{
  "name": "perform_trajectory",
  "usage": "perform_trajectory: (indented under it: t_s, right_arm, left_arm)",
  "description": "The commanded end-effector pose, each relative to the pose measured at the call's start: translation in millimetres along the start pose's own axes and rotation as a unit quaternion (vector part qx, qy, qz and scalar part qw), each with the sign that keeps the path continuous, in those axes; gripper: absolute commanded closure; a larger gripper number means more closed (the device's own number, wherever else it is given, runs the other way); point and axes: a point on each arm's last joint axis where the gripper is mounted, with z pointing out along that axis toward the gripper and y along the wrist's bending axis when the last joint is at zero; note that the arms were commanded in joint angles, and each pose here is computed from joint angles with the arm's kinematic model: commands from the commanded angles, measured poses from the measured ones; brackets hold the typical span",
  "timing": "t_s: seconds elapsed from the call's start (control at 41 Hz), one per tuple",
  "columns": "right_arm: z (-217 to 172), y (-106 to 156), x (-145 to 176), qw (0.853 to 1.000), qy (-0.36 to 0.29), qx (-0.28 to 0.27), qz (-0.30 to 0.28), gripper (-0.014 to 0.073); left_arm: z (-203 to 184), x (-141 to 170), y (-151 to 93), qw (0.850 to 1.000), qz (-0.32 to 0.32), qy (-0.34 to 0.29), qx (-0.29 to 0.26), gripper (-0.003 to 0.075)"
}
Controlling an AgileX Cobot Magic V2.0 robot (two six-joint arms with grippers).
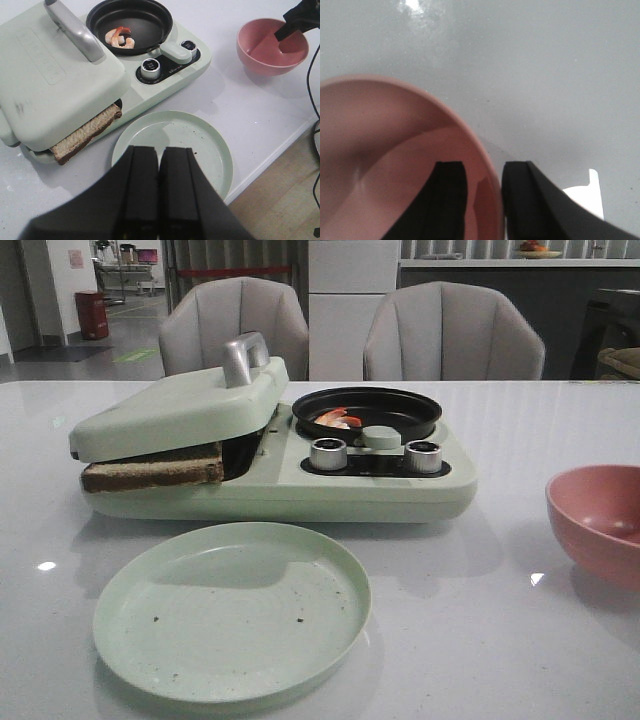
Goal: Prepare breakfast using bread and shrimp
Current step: 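Set the empty pink bowl back on the table with the right gripper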
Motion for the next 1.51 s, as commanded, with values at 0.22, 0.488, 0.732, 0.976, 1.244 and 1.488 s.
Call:
perform_trajectory:
  t_s: [0.22, 0.488, 0.732, 0.976, 1.244, 1.488]
  right_arm:
    - [-58.0, 15.4, -14.3, 0.994, -0.099, -0.017, -0.043, 0.0188]
    - [-132.1, 53.2, 11.7, 0.975, -0.156, -0.068, -0.145, 0.0188]
    - [-177.1, 57.1, 49.6, 0.968, -0.132, -0.086, -0.194, 0.0188]
    - [-201.6, 30.3, 87.2, 0.977, -0.134, -0.031, -0.165, 0.0188]
    - [-209.3, 17.9, 120.4, 0.972, -0.168, -0.042, -0.161, 0.0203]
    - [-209.0, 15.4, 126.7, 0.971, -0.17, -0.043, -0.16, 0.054]
  left_arm:
    - [-5.7, -13.7, -0.5, 0.999, -0.005, -0.046, -0.007, 0.0621]
    - [-5.7, -13.7, -0.5, 0.999, -0.005, -0.046, -0.007, 0.0621]
    - [-5.7, -13.7, -0.5, 0.999, -0.005, -0.046, -0.007, 0.0621]
    - [-5.4, -13.2, -0.5, 0.999, -0.005, -0.045, -0.007, 0.0621]
    - [-3.0, -9.9, -0.2, 0.999, -0.01, -0.042, -0.006, 0.0621]
    - [0.0, -5.2, 0.2, 0.999, -0.012, -0.035, -0.006, 0.0621]
